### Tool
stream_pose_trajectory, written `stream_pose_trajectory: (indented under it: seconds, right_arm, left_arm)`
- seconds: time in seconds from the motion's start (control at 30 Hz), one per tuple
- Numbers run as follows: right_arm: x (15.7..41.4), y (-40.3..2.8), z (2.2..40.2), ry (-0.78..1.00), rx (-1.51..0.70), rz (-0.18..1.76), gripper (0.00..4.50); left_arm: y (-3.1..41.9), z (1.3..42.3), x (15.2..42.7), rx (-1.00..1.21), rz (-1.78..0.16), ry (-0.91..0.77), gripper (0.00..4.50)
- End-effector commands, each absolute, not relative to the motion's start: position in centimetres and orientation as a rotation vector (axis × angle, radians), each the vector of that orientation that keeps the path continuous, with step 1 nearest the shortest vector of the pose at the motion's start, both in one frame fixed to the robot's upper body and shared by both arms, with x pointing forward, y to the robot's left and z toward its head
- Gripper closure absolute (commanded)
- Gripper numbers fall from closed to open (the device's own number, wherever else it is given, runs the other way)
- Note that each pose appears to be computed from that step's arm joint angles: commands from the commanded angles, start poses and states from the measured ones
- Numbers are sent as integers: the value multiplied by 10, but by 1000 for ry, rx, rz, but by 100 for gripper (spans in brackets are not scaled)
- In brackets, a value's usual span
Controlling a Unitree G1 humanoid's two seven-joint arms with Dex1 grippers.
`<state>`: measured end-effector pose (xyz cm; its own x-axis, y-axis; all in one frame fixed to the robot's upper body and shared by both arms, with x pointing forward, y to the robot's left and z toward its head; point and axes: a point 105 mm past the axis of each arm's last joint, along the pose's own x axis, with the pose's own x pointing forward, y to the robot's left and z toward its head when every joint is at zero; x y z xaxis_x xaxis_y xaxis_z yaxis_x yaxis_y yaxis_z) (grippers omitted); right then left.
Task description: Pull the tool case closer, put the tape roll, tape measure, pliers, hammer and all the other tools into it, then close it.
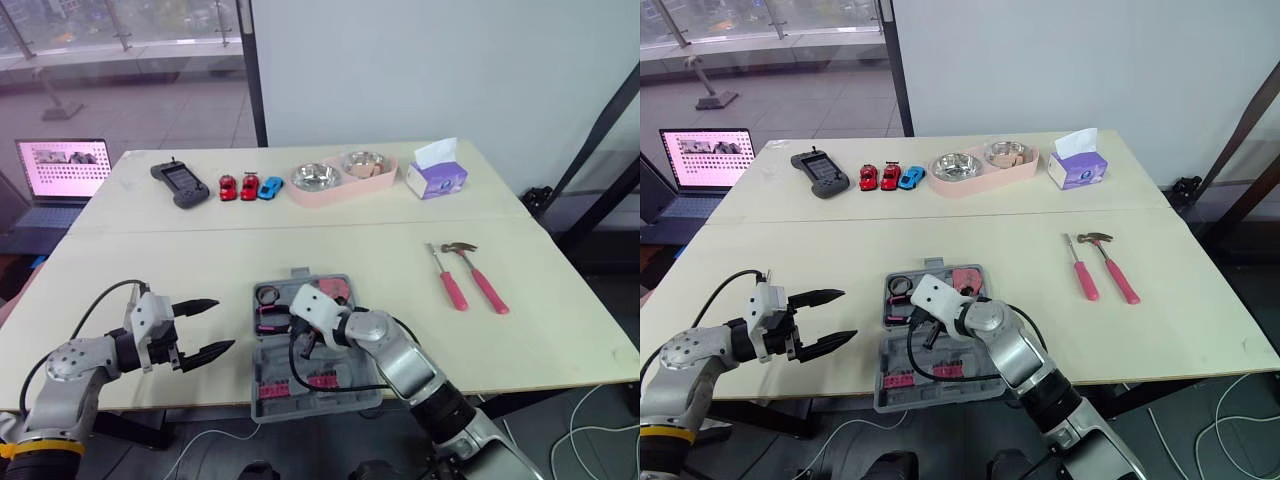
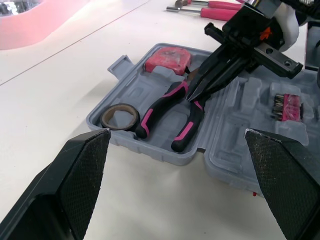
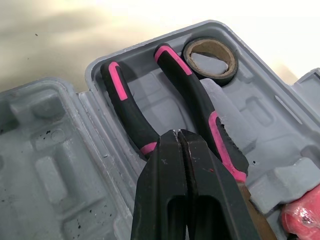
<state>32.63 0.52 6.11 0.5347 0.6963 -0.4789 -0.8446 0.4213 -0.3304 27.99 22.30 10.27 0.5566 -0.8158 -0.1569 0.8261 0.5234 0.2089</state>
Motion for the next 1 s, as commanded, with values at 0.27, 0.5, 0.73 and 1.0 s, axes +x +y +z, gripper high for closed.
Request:
stream_pose_trajectory:
  seconds: [0.27, 0.5, 0.73, 1.0]
  right_arm:
    - [296, -18, -14, 672, -665, 1029, 445]
    - [320, 15, 50, 380, -536, 1062, 445]
    - [335, 24, 112, 86, -435, 1052, 445]
    - [343, -23, 130, 63, -349, 968, 445]
  left_arm:
    - [223, 109, 277, 289, -974, 19, 0]
    - [221, 109, 277, 288, -972, 19, 0]
    - [221, 110, 280, 288, -966, 14, 0]
    - [228, 100, 282, 307, -931, 79, 0]
